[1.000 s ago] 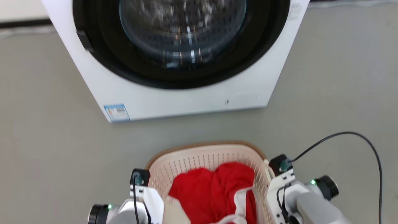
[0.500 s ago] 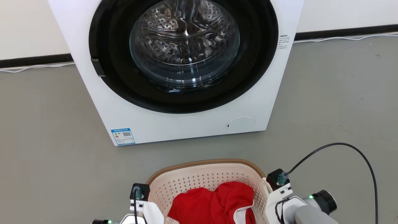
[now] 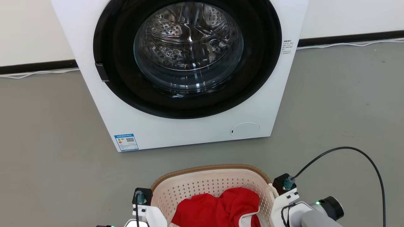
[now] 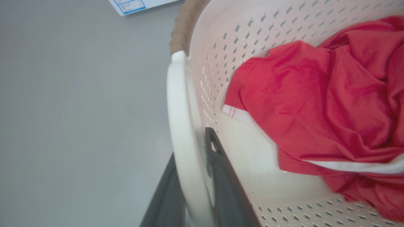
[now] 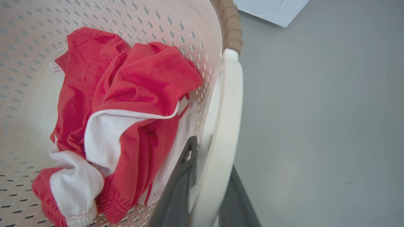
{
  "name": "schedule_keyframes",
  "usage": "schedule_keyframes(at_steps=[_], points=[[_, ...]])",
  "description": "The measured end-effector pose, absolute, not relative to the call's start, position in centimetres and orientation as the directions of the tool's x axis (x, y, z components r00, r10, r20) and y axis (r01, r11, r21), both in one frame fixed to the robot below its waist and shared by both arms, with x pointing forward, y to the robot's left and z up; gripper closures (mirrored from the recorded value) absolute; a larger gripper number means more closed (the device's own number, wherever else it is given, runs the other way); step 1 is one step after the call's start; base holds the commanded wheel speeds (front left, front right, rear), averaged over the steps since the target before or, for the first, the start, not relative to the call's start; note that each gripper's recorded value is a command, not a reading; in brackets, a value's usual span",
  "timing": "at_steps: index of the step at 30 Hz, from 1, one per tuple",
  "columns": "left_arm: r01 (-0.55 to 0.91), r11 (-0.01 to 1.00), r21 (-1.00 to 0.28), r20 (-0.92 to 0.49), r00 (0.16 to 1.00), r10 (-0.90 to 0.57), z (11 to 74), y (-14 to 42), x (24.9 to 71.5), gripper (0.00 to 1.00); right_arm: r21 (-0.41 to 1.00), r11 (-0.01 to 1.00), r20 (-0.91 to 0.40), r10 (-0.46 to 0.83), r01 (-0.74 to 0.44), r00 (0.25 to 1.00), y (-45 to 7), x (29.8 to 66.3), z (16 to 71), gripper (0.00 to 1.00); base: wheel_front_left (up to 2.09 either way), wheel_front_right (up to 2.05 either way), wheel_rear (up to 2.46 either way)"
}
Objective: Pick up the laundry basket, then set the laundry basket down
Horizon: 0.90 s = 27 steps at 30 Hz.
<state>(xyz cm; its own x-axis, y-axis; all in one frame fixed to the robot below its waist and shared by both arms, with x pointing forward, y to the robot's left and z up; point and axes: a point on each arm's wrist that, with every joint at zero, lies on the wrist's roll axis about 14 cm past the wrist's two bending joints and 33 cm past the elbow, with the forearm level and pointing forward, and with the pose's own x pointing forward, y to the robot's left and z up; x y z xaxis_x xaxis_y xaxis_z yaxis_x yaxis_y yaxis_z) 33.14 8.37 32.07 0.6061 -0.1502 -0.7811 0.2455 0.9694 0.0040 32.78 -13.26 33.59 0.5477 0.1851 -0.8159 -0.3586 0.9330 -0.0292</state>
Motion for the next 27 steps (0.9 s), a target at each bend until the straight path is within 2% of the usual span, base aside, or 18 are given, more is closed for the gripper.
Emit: schedule_keyframes(at_steps=[27], points=[[0.244, 0.970, -0.005, -0.781, 0.604, -0.156, 32.02, 8.12, 32.82, 1.00, -0.027, 0.937, -0.811, 0.182, -0.347, 0.556, -13.46, 32.75, 33.83, 1.00, 0.00, 0.00, 0.00]])
